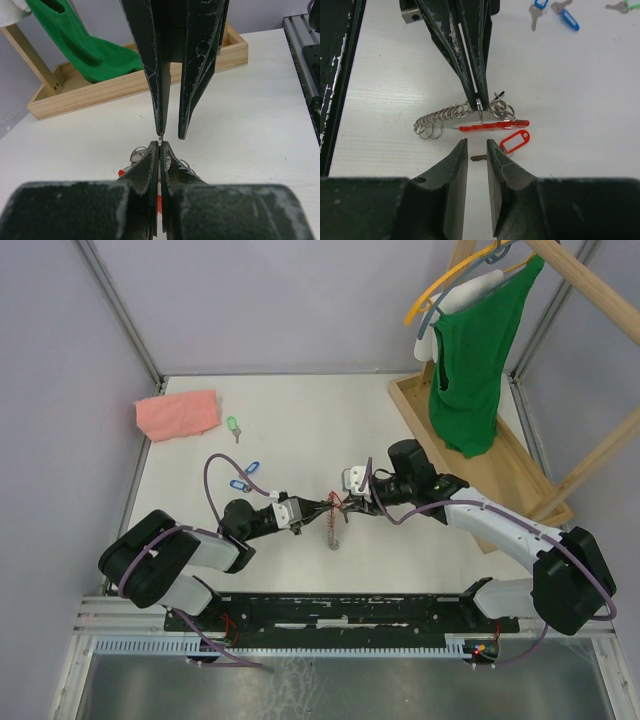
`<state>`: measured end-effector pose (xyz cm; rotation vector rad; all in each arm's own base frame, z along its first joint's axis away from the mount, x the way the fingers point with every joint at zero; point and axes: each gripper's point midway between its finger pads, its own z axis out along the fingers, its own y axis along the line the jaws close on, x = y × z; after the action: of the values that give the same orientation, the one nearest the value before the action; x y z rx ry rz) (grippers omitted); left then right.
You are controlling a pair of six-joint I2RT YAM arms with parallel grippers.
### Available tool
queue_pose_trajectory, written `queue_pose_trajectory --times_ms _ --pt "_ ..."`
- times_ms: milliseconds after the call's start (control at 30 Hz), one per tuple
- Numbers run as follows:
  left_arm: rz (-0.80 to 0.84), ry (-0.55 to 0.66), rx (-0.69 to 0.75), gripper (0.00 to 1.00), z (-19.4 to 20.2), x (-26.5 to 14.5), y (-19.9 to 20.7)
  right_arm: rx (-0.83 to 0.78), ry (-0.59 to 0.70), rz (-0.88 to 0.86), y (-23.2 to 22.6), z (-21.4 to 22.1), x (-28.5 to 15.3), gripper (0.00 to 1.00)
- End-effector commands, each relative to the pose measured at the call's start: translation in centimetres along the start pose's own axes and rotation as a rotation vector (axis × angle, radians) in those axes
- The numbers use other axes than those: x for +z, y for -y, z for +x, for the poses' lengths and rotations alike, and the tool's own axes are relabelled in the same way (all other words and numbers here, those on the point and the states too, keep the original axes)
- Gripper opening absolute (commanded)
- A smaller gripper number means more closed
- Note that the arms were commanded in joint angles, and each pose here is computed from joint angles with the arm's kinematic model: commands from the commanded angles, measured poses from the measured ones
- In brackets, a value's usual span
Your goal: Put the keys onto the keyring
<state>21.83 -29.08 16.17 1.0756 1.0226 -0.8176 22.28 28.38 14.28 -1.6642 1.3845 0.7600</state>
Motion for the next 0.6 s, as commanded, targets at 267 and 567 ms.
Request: queue_pose_trajectory --times_ms 267,567 --pt "-0.011 0.124 0.047 0.03 -3.31 0.30 -0.54 -0.047 0.165 0.025 1.49 -3.34 0.73 0.30" --pt "-0.007 0.130 0.040 0.03 -3.47 0.38 -0.52 -0.034 0.155 -0.024 0.90 -3.21 0.93 0.15"
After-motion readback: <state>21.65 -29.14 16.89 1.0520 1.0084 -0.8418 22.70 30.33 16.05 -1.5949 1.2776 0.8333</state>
